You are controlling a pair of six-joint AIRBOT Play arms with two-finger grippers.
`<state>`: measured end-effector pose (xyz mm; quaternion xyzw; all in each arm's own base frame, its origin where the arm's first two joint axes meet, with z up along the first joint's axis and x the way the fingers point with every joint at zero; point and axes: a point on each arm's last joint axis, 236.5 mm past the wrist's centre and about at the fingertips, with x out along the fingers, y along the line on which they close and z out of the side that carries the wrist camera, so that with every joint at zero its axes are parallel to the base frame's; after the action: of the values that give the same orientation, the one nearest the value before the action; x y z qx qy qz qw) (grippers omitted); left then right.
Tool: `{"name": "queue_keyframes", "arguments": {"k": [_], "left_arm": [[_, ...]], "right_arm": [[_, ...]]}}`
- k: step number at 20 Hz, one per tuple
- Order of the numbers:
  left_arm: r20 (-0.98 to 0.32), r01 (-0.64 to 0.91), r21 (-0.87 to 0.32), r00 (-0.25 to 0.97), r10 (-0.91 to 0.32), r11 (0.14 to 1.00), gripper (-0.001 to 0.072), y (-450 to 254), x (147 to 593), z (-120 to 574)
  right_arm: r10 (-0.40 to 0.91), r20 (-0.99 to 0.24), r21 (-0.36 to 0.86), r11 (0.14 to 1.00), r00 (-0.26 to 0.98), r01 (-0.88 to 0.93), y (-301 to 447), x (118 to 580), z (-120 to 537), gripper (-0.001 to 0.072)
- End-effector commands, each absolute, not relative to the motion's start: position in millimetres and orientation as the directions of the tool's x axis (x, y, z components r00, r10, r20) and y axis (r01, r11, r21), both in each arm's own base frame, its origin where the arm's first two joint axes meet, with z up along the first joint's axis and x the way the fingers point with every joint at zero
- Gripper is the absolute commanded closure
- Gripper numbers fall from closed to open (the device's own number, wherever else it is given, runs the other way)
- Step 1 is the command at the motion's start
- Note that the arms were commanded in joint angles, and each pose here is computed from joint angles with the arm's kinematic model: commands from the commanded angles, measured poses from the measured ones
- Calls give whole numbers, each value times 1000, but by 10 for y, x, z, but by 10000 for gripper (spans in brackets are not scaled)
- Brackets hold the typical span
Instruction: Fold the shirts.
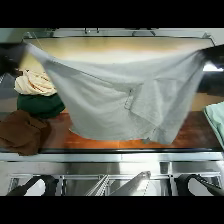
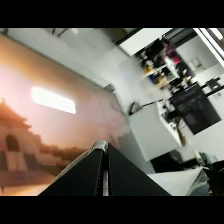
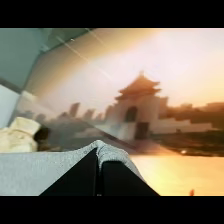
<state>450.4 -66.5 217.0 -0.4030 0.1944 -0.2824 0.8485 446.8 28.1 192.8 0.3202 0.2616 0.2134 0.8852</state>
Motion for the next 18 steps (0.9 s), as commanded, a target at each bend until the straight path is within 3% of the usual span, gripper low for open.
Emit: {"name": "queue_keyframes", "arguments": {"k": [1, 2, 3, 4, 7, 10, 13, 18], "left_arm": [[-267, 268, -784, 669, -694, 560, 682, -1071, 5221, 1077], [-270, 280, -789, 643, -717, 548, 629, -1158, 5414, 939], [-259, 309, -794, 606, -752, 523, 445, -1246, 5573, 853], [-238, 350, -799, 561, -793, 488, 417, -1317, 5658, 837], [-215, 390, -822, 461, -861, 414, 418, -1151, 5716, 966], [-424, 262, -800, 389, -818, 540, 418, -686, 5449, 760], [-645, 118, -721, 247, -724, 683, 418, -338, 4804, 379], [-697, -66, -714, 165, -698, 697, 417, -290, 3948, -41]], "right_arm": [[417, -455, 640, 768, 787, -36, 52, 5150, 800, 699], [411, -451, 656, 755, 792, -19, -8, 5287, 642, 688], [416, -448, 677, 736, 791, -4, -65, 5393, 530, 502], [429, -450, 687, 726, 783, -3, -111, 5432, 482, 369], [468, -477, 678, 734, 744, -27, -373, 5225, 519, 370], [547, -552, 709, 705, 630, 10, -594, 4675, 437, 371], [563, -694, 678, 720, 448, 146, -634, 3964, -97, 372], [515, -788, 609, 736, 337, 298, -677, 3410, -788, 370]]}}
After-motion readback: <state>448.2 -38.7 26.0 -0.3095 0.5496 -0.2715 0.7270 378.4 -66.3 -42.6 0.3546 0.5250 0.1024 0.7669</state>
